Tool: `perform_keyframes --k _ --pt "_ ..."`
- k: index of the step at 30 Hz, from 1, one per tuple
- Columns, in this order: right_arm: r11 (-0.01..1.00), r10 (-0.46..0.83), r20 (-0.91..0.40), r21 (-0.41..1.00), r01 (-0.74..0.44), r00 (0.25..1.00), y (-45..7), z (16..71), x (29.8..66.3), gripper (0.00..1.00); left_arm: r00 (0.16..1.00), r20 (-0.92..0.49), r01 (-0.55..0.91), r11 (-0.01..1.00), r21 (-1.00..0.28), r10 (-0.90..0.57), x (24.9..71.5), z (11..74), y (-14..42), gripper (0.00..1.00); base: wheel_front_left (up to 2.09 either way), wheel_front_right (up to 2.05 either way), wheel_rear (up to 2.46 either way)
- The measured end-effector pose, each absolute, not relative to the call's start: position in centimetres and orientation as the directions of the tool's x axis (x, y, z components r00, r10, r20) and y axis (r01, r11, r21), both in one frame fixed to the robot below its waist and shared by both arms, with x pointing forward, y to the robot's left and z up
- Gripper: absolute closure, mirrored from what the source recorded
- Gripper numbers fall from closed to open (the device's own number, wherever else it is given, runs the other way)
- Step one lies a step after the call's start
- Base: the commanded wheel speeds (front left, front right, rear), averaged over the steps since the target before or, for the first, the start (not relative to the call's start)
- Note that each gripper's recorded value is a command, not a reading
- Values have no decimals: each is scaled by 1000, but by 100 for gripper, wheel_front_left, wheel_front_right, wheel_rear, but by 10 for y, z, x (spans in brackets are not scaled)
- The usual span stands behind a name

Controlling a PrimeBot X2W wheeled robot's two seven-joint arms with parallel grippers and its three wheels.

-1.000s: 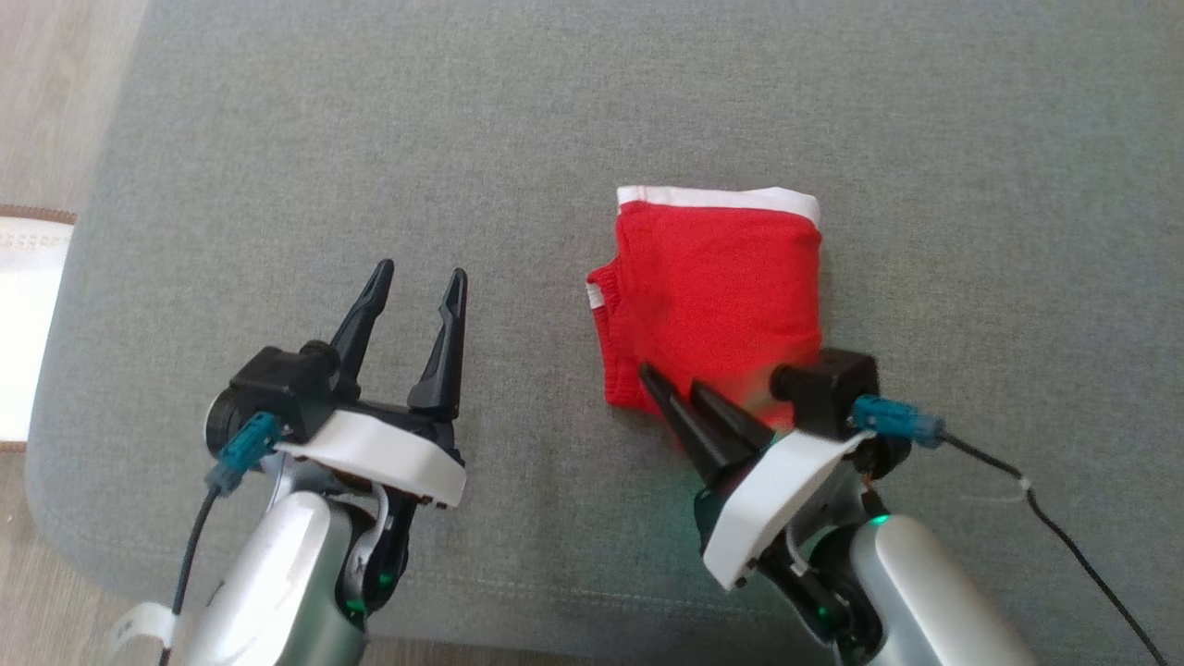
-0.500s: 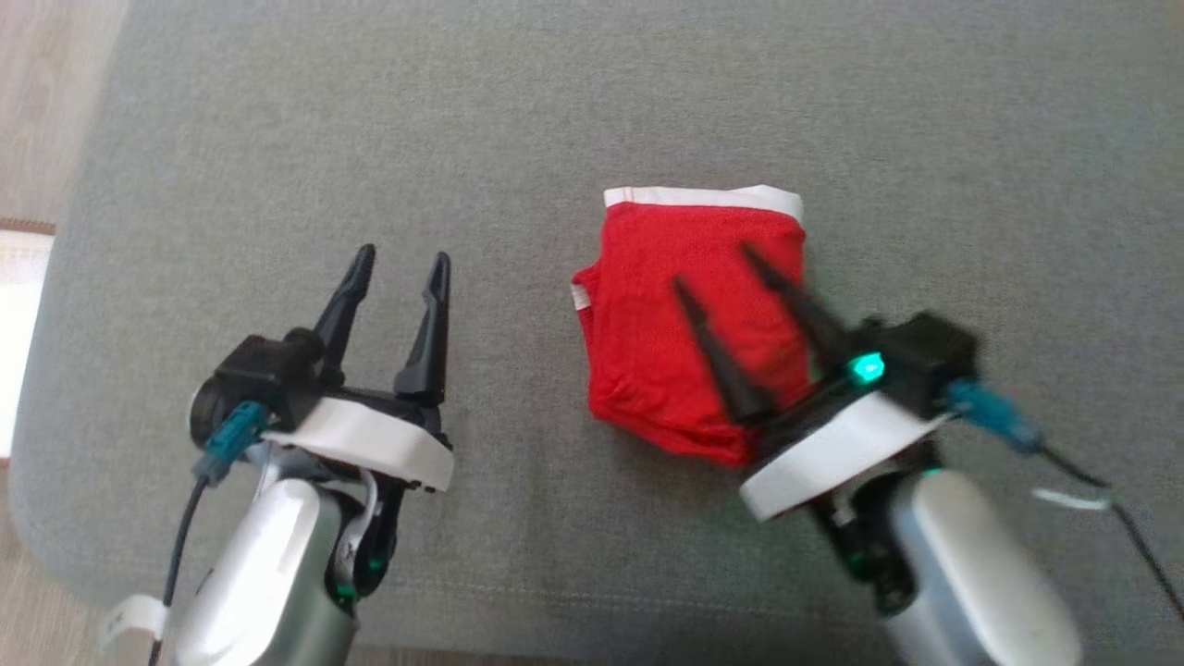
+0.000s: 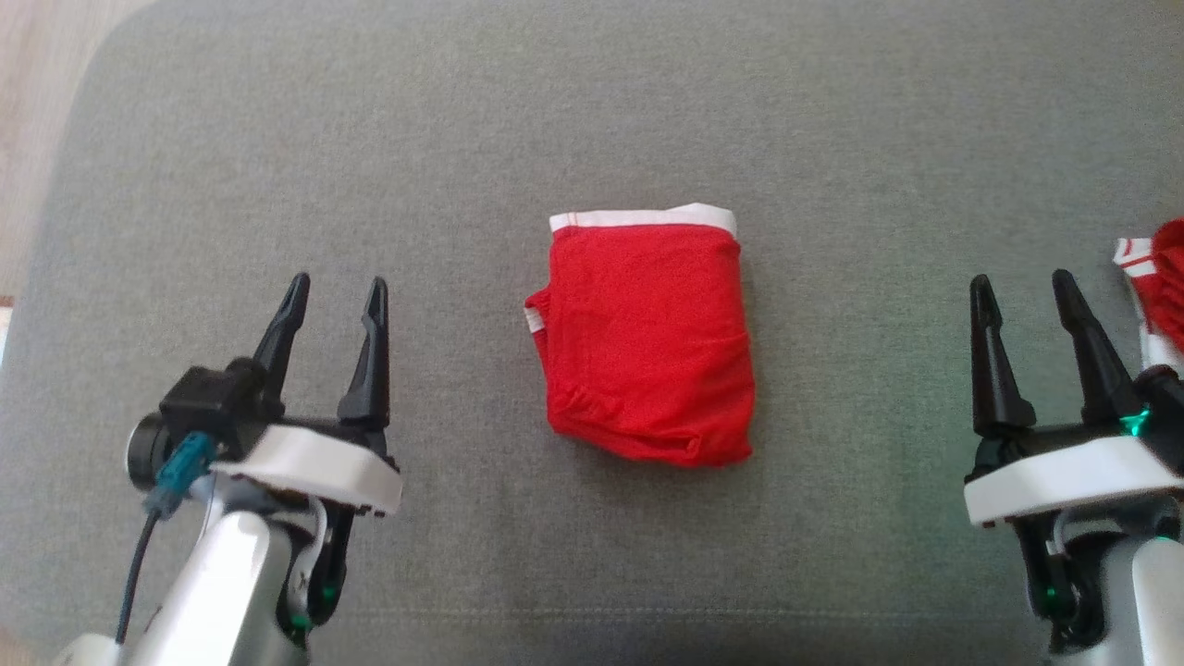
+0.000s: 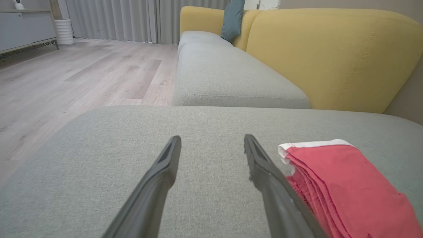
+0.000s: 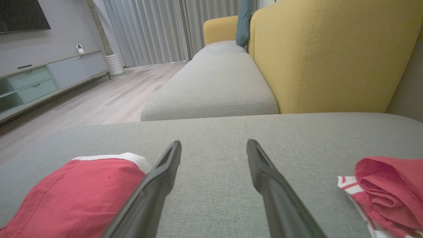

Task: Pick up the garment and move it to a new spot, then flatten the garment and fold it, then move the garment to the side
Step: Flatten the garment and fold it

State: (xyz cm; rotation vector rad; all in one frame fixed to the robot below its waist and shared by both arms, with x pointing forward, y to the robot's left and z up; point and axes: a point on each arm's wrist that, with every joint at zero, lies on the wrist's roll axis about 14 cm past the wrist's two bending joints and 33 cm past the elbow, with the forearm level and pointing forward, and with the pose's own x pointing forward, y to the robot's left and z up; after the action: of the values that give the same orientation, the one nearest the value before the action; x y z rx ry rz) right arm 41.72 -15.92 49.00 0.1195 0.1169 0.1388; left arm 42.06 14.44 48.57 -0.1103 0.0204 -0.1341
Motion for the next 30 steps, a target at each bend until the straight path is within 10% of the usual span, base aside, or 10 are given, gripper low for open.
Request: perform_keyframes --k 30 --pt "987 120 -99 123 -107 988 -166 517 343 0 995 -19 96 994 -52 -97 347 503 158 0 0 0 0"
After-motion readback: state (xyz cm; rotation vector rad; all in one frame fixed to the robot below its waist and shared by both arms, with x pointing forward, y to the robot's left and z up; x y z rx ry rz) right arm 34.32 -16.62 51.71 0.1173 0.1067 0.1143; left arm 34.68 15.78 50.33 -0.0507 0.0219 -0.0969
